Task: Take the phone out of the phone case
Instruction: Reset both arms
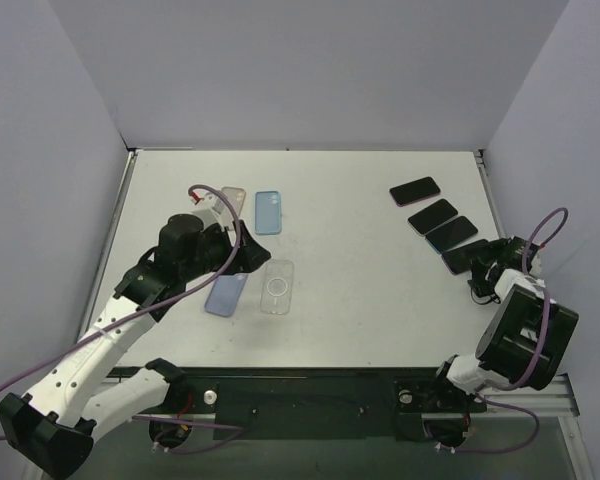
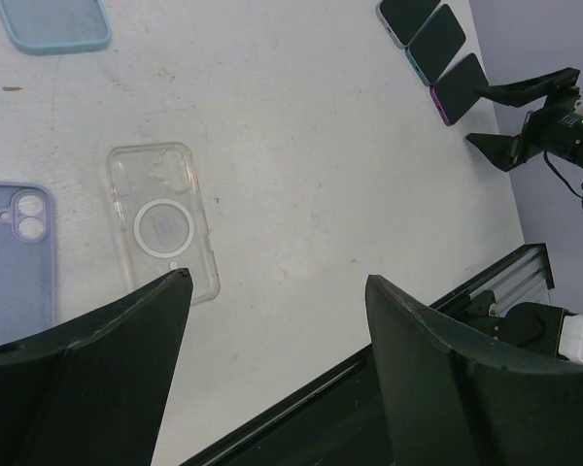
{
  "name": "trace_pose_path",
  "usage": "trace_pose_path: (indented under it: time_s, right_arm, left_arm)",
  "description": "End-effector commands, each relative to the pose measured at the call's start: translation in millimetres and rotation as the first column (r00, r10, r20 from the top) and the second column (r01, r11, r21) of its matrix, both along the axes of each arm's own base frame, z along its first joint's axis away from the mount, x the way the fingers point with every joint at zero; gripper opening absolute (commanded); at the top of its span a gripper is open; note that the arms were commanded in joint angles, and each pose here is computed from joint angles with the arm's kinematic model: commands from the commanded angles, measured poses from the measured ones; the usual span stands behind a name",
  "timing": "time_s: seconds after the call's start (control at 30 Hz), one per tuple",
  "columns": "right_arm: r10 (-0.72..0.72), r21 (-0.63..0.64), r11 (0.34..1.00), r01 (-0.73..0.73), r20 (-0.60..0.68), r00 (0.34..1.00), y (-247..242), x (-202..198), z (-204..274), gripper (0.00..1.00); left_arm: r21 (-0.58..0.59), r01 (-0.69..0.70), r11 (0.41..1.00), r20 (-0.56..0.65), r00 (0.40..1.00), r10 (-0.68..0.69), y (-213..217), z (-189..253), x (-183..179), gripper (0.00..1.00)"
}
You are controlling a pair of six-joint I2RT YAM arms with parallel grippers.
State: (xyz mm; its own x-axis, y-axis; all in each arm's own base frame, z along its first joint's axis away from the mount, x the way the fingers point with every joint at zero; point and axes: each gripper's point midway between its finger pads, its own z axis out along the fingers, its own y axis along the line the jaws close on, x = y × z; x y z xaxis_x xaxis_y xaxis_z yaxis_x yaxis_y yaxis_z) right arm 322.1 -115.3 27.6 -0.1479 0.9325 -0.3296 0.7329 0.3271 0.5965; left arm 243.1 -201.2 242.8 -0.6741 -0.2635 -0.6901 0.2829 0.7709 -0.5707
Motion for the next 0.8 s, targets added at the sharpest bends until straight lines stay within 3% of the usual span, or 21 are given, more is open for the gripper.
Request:
trace_pose_path:
  time_s: [0.0, 0.13, 0.2, 0.3, 0.4, 0.57, 0.67, 0.77]
  right_arm:
    - [-0.058, -0.180, 0.984, 0.013, -0.250, 0.966, -18, -56, 19, 0.74]
    - [-0.099, -0.330, 0.944, -0.007, -0.301, 0.948, -22, -80, 57, 0.76]
    - [-0.050, -0.391, 0.918, -0.061, -0.268, 0.962, -7, -78, 82, 0.76]
    - [0.148, -0.501, 0.839, -0.213, -0.168, 0.975, 45, -62, 131, 0.76]
    - [0.341, -0.579, 0.738, -0.346, -0.122, 0.932, 100, -67, 163, 0.79]
    - [0.515, -0.657, 0.680, -0.326, 0.111, 0.850, 131, -95, 241, 0.86]
    - [0.585, -0.709, 0.634, -0.307, 0.181, 0.790, 133, -114, 276, 0.86]
    - [0.564, -0.743, 0.643, -0.187, 0.295, 0.771, 118, -134, 310, 0.87]
  left_arm:
    - [-0.021, -0.001, 1.000, 0.077, 0.997, 0.002, 0, 28, 2, 0.82]
    - [-0.070, -0.046, 0.996, 0.166, 0.984, 0.057, 8, 53, 4, 0.83]
    - [-0.110, -0.069, 0.992, 0.225, 0.970, 0.092, 14, 71, 3, 0.83]
    - [-0.163, -0.136, 0.977, 0.305, 0.935, 0.181, 30, 95, 4, 0.83]
    - [-0.215, -0.216, 0.952, 0.360, 0.889, 0.283, 51, 117, 1, 0.84]
    - [-0.259, -0.314, 0.913, 0.444, 0.801, 0.401, 84, 145, -5, 0.84]
    - [-0.280, -0.366, 0.887, 0.481, 0.746, 0.460, 103, 159, -12, 0.84]
    - [-0.301, -0.388, 0.871, 0.517, 0.702, 0.491, 115, 172, -18, 0.84]
